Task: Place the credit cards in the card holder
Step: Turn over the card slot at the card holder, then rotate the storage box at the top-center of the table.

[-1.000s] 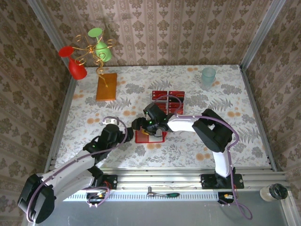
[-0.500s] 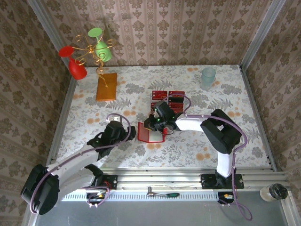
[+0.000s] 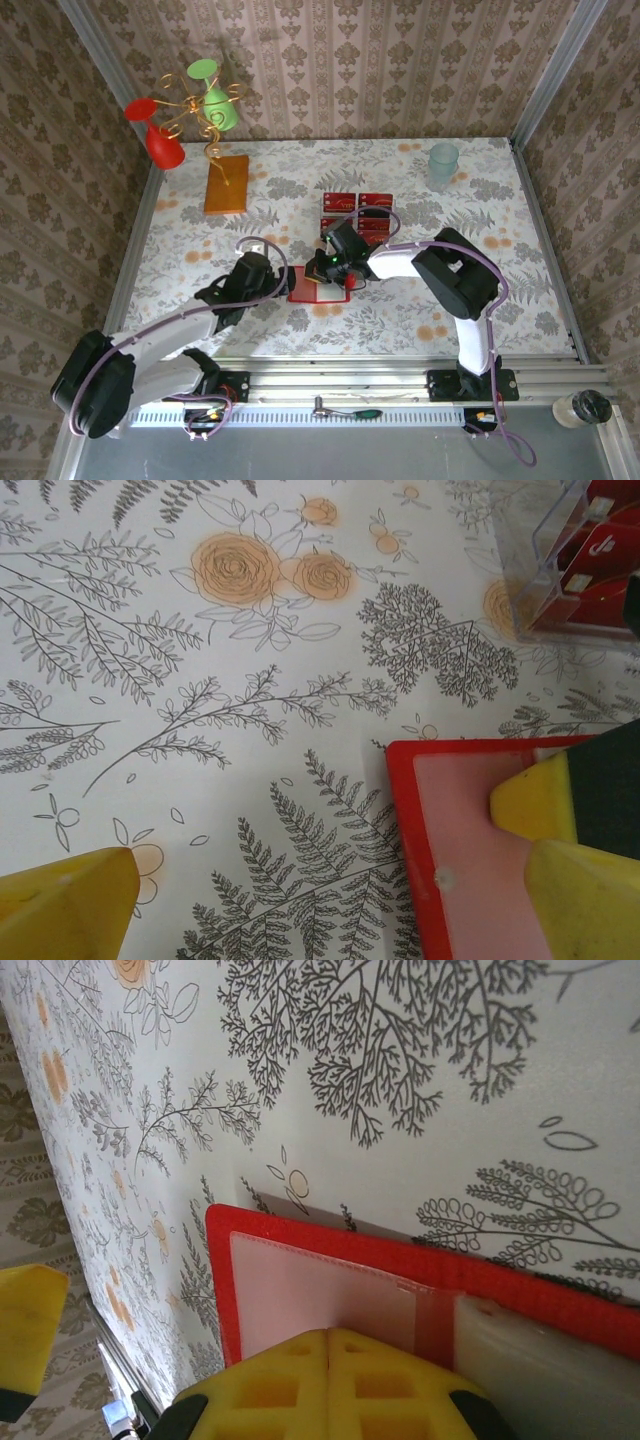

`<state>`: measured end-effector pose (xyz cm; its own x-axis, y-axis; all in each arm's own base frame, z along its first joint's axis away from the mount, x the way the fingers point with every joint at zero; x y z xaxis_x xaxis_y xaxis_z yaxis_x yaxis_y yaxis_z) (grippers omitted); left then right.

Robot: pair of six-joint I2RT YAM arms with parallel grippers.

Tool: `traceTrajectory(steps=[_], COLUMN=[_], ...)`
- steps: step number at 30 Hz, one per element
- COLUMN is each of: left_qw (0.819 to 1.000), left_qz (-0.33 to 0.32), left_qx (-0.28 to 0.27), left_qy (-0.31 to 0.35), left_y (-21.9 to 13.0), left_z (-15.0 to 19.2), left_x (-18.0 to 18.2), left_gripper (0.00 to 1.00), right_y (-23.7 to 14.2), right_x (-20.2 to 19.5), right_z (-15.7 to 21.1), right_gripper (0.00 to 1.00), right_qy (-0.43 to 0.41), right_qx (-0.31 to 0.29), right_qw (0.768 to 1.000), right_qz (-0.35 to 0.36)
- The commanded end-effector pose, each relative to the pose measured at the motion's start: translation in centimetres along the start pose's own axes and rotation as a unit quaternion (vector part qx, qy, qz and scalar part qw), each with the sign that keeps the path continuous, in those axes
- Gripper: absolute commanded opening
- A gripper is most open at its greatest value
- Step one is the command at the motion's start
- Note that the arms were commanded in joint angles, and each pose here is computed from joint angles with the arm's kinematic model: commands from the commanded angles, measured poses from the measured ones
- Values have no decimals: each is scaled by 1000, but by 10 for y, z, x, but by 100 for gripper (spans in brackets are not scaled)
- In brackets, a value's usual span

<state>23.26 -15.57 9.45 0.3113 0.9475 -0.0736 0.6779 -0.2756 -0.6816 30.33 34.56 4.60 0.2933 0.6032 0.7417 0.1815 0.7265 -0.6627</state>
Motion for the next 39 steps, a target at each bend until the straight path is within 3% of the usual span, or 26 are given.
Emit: traceTrajectory(steps=[1,13,20,27,39], left_qw=[1000,1000,1000,999,999], left_qz=[7,8,-2,-6,-5], left_qx=[-17,16,23,25,24], left_qy=[-7,16,16,19,21], left_y=[3,29,32,32,33], left_z=[-13,10,21,25,24], left_x=[-8,-18,-12,-10,-11], left_gripper=[100,100,100,100,100], right_y=[-3,-45,-59,-55,-32], right_x=[9,22,20,7,0], right_z=[1,-21,-43,-54,-65], right_gripper=[5,7,8,8,6], right_qy=[1,-12,-103,-154,-161], right_qx=[6,-39,-71,-70,-62], right_qw=[1000,999,987,971,966], right_qz=[-14,-12,96,171,193])
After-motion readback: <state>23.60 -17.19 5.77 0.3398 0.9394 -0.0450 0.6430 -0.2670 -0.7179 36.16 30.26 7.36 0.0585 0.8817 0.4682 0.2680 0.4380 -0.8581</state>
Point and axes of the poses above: each hand's point on the last joint's axis, 136 mm out from that joint toward the fingers, its own y axis out along the fingers, its own x axis along the line the jaws close on, z = x × y, the point moved 3 cm from there along -y, back along the fingers, and after that the axes turned 14 degrees about y, right-handed, at the moved point
